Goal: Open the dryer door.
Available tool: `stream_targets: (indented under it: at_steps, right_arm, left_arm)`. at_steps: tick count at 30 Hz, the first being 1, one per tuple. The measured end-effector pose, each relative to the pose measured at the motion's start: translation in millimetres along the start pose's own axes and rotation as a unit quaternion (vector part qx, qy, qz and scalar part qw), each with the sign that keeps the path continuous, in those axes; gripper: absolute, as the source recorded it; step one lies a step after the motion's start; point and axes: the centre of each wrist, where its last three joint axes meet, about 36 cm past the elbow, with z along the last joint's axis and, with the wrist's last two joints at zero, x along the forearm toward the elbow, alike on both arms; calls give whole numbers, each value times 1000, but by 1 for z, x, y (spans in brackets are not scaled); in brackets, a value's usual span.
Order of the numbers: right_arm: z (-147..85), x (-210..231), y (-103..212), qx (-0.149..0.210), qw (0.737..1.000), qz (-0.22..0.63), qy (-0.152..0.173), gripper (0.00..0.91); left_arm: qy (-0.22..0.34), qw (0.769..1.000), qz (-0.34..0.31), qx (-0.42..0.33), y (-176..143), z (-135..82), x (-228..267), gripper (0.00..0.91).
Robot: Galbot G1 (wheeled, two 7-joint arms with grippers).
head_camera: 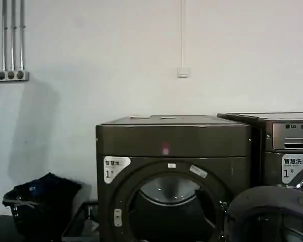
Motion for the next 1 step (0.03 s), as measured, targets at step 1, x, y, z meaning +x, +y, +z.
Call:
stream_targets:
  at_steps: [1]
  right_arm:
    - [0, 0, -1, 0, 1000, 0, 0, 907]
  left_arm:
    - [0, 1000, -1, -1, 0, 0, 0, 907]
